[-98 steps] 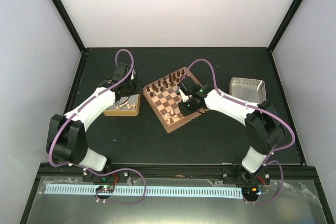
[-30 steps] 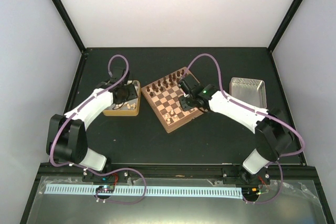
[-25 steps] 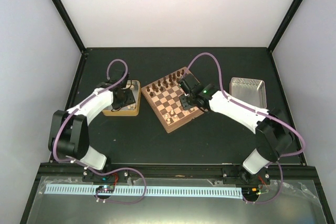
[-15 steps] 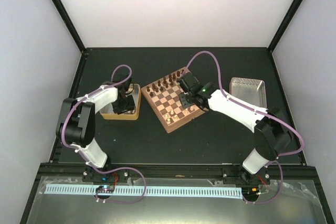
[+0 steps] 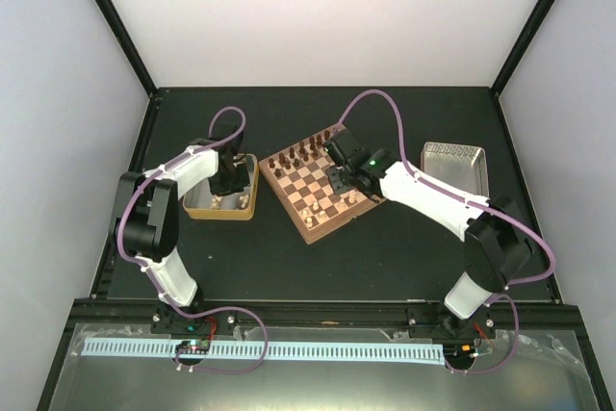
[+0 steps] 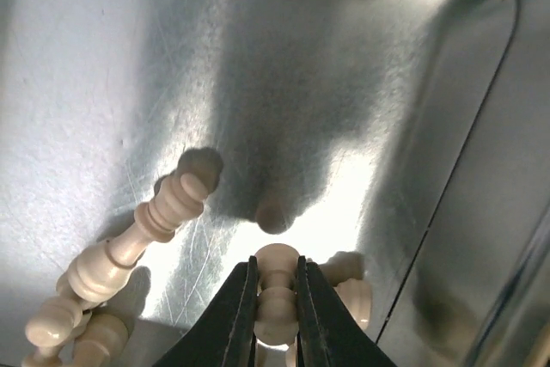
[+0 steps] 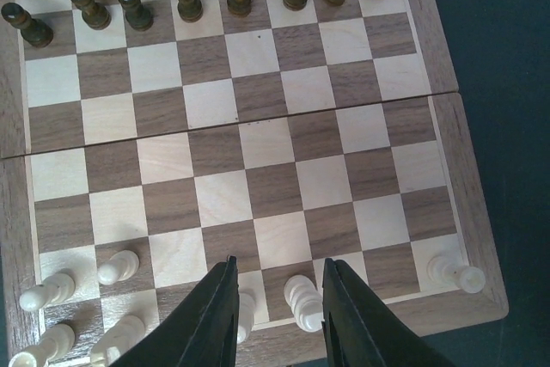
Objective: Set up the chess pieces on the board
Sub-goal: Pick up the chess piece from the storage box.
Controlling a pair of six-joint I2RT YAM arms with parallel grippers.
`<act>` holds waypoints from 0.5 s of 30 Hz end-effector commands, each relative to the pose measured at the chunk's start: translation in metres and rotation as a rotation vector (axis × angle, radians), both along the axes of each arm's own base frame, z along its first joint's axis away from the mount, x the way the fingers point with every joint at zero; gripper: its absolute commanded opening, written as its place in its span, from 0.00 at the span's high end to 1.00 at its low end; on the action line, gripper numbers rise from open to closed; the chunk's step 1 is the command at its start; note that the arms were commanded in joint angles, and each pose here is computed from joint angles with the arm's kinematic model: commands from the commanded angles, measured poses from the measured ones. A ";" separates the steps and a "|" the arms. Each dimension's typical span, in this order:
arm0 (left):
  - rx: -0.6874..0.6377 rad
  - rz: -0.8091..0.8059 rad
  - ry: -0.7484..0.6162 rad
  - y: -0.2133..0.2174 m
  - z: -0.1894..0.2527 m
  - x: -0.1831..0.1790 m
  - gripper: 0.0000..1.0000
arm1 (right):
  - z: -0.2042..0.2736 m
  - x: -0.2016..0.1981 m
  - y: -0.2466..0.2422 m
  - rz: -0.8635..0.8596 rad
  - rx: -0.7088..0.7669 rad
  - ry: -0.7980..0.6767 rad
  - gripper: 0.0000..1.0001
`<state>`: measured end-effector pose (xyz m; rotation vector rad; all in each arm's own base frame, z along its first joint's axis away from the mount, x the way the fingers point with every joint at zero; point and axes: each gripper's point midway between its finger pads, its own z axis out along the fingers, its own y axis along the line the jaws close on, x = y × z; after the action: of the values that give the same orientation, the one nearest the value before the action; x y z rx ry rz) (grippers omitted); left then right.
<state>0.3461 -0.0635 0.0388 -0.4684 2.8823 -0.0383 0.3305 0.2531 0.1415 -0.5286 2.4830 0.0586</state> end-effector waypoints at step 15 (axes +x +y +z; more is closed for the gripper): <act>-0.358 -0.235 -0.372 -0.074 0.118 0.033 0.98 | 0.046 0.023 -0.019 -0.115 0.405 -0.017 0.70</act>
<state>0.3710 -0.0960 0.1185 -0.3221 2.6497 -0.3526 0.3473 0.2401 0.1652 -0.3514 2.4480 0.3075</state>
